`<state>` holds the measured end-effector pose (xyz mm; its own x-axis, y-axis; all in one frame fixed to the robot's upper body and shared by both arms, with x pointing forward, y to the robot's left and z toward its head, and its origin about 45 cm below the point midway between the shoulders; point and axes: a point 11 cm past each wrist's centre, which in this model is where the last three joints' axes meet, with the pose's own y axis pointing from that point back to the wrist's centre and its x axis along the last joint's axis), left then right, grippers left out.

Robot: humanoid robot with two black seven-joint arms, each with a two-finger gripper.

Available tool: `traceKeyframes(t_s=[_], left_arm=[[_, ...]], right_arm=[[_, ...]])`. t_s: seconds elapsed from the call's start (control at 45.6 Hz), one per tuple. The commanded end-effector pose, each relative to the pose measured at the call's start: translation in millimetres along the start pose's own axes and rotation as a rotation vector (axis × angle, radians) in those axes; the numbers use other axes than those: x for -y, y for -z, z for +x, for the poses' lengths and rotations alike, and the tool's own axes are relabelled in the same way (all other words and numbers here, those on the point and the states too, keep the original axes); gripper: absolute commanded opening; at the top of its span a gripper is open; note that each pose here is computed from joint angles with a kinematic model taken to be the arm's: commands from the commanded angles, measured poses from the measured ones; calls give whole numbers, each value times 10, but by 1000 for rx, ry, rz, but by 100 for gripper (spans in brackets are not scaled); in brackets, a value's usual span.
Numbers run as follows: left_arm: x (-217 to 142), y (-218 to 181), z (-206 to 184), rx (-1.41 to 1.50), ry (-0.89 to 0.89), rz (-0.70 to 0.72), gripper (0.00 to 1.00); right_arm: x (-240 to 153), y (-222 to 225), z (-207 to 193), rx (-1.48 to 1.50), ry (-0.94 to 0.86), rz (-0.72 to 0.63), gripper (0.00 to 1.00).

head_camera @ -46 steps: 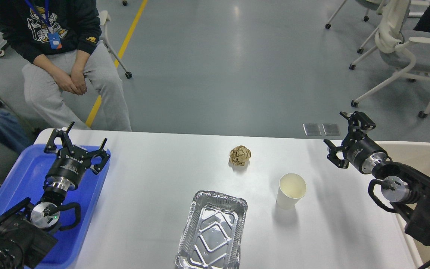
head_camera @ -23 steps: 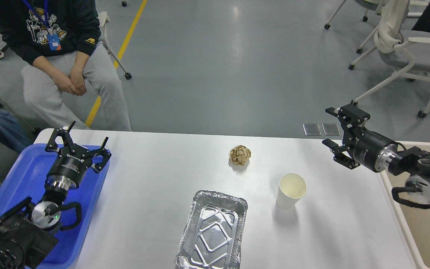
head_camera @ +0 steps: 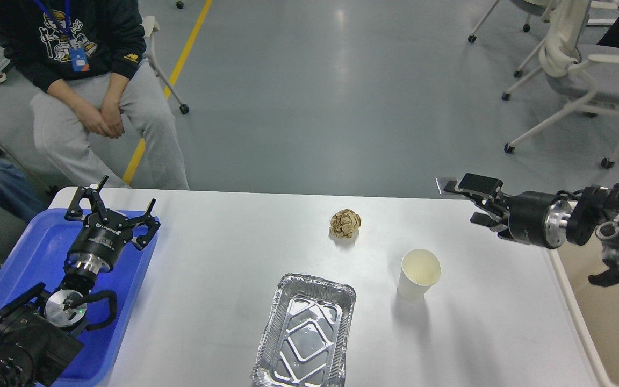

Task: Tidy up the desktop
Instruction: 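Swing the right gripper outward and turn it toward the white paper cup, then advance the open right gripper to the white cup and close on it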

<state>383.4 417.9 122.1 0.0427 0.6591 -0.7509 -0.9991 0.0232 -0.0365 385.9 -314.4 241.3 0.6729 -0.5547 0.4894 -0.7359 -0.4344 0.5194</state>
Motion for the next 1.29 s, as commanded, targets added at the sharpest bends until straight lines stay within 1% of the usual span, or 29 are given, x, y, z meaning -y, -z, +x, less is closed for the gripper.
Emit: traceKeyframes(t_s=[0.0, 0.219, 0.439, 0.57, 0.746, 0.921, 1.272], left_arm=[[-1, 1, 1, 0, 0, 0, 100], [-2, -9, 4, 1, -1, -2, 100], [-2, -9, 4, 1, -1, -2, 100], [-2, -7, 4, 1, -1, 0, 100], [-2, -7, 4, 1, -1, 0, 100], [-2, -10, 4, 0, -1, -3, 100], [-2, -10, 4, 0, -1, -3, 100]], right_arm=[[38, 47, -101, -284, 133, -87, 100], [211, 79, -324, -434, 235, -120, 100], [416, -28, -308, -574, 229, -171, 100], [513, -82, -392, -602, 229, -174, 100], [597, -300, -539, -631, 235, -199, 100], [601, -408, -660, -620, 247, -202, 98], [590, -534, -772, -609, 226, -197, 88]])
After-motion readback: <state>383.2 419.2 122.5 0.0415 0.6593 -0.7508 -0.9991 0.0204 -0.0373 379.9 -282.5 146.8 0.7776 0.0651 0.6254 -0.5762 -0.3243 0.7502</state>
